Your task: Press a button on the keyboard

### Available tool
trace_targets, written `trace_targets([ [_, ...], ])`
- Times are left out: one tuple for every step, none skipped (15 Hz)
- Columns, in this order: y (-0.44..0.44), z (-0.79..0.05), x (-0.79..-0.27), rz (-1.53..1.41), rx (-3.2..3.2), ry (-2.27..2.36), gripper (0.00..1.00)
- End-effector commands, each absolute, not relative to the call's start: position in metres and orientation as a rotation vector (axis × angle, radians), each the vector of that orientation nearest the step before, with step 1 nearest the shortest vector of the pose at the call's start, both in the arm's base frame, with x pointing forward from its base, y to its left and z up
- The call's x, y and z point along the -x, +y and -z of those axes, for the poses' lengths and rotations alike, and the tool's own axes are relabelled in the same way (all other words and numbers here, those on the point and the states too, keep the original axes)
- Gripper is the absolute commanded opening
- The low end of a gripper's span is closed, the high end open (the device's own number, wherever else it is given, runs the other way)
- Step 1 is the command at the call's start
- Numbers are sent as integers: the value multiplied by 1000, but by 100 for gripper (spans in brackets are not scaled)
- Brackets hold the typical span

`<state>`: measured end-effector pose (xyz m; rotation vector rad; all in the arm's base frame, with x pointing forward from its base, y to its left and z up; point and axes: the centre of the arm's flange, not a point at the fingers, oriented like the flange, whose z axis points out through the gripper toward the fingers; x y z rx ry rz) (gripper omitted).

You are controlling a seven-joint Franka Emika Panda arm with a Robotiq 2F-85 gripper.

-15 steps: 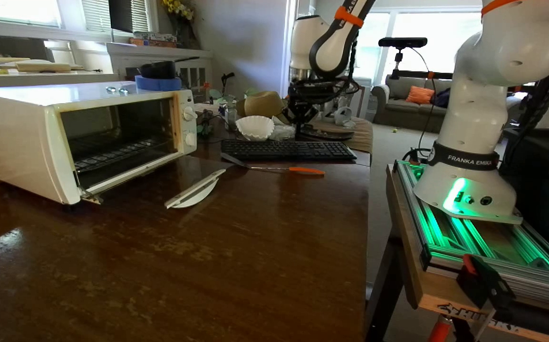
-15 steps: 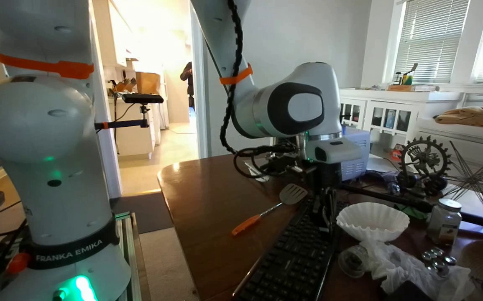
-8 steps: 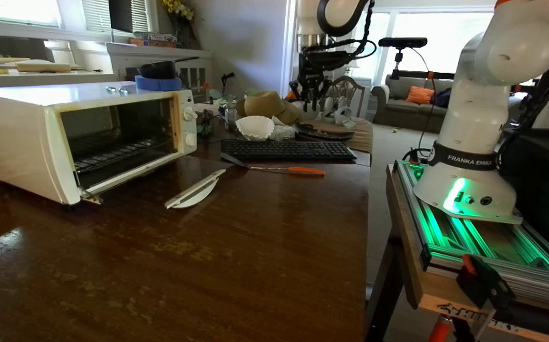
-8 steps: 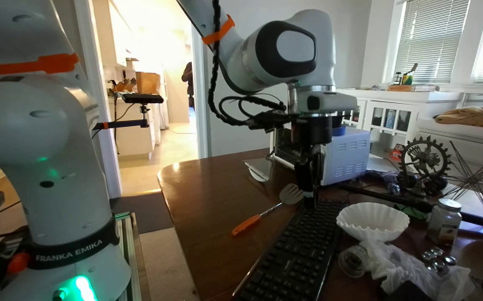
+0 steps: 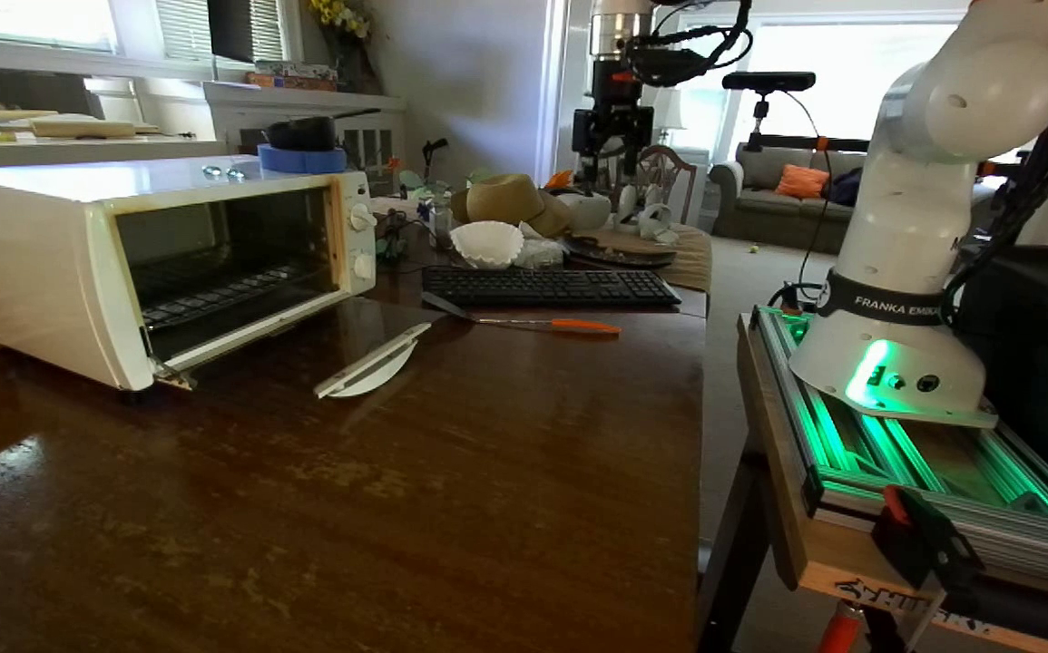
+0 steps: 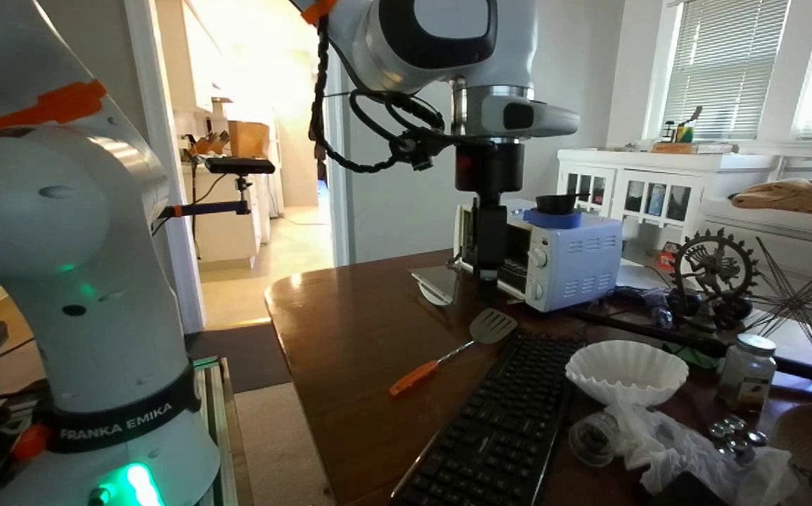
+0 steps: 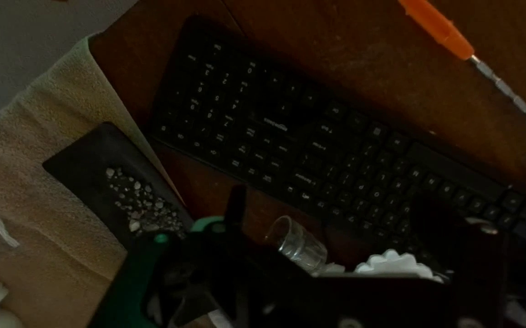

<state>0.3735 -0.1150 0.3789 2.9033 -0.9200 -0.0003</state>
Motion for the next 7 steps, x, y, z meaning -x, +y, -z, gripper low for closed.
trace_targets([
  [-120,-389,-355,-15,-3012,-626,100],
  [-122,-387,-353,-43,-3029,-539,100],
  [-124,-385,-351,-59,-3040,-452,100],
  [-119,-388,-365,-26,-2998,-585,100],
  [-121,-388,-364,-29,-3009,-530,100],
  [-122,-388,-362,-30,-3015,-502,100],
  [-122,-388,-361,-31,-3018,-484,100],
])
